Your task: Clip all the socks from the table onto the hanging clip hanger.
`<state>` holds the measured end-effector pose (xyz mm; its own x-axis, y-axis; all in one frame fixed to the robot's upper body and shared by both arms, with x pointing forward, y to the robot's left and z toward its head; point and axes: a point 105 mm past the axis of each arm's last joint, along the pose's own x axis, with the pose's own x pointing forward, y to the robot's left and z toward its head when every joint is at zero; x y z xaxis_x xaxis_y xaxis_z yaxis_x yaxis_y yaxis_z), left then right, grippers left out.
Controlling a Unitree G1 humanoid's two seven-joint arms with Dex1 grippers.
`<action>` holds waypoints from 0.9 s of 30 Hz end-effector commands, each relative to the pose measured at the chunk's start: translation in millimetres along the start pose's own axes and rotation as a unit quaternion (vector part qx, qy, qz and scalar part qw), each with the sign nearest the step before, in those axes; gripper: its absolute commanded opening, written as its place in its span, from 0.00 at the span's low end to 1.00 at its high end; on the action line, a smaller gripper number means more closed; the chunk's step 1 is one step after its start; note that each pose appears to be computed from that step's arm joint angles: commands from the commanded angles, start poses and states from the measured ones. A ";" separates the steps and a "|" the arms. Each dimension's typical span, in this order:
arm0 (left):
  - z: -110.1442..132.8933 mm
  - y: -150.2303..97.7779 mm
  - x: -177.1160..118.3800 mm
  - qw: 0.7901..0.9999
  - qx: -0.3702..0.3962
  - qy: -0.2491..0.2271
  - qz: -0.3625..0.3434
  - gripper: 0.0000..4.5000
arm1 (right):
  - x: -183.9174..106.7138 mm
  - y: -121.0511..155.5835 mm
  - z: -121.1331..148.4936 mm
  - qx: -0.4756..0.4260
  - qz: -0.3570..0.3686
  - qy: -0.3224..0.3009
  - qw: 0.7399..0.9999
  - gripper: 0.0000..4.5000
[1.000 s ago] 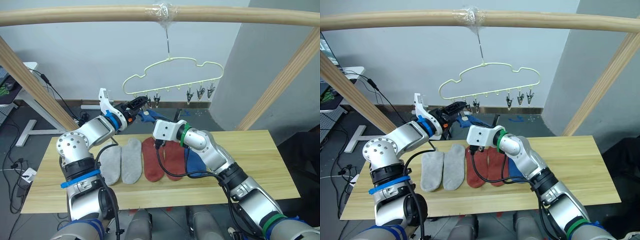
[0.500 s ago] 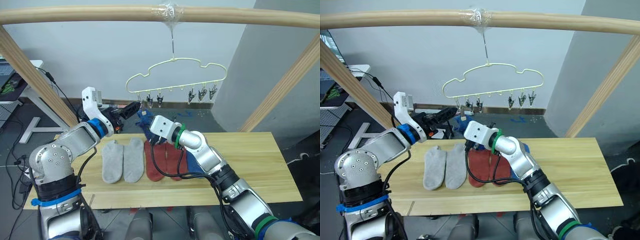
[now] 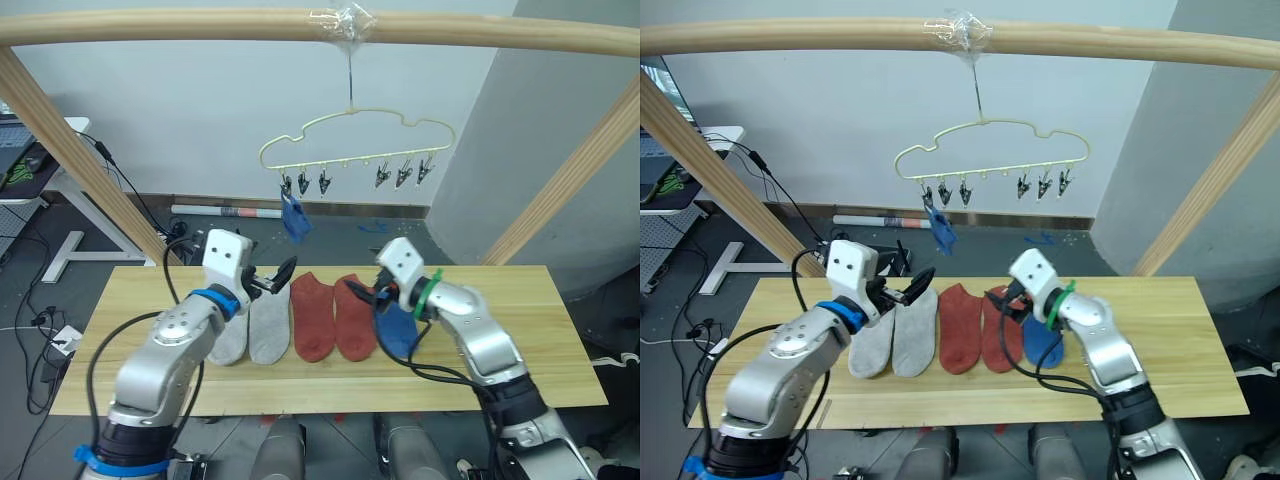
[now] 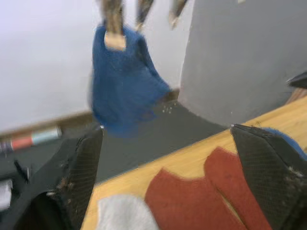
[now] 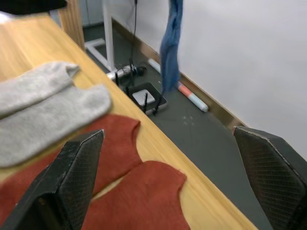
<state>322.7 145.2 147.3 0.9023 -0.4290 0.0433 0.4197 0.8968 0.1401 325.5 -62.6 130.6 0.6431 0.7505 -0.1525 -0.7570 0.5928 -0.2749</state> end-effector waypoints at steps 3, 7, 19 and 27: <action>11.8 -17.7 19.7 0.997 0.036 -0.060 0.024 0.53 | -24.6 -6.2 39.4 0.011 0.013 -0.052 0.998 1.00; 12.0 -23.4 33.4 0.996 0.028 -0.073 0.049 0.53 | -37.3 -11.0 54.0 0.006 0.018 -0.063 0.998 1.00; 22.9 -8.4 69.8 0.989 0.025 -0.099 0.107 0.53 | -38.4 -16.0 84.7 -0.011 0.018 -0.088 0.996 1.00; 26.8 -0.4 90.2 0.987 0.028 -0.106 0.121 0.53 | -36.2 -21.5 98.6 -0.010 0.012 -0.102 0.995 1.00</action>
<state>400.6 104.5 162.0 0.9474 -0.2275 0.2253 0.1974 0.9690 0.1486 310.9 -73.1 221.5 0.5913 0.8064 -0.0074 -0.7811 0.5704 -0.2542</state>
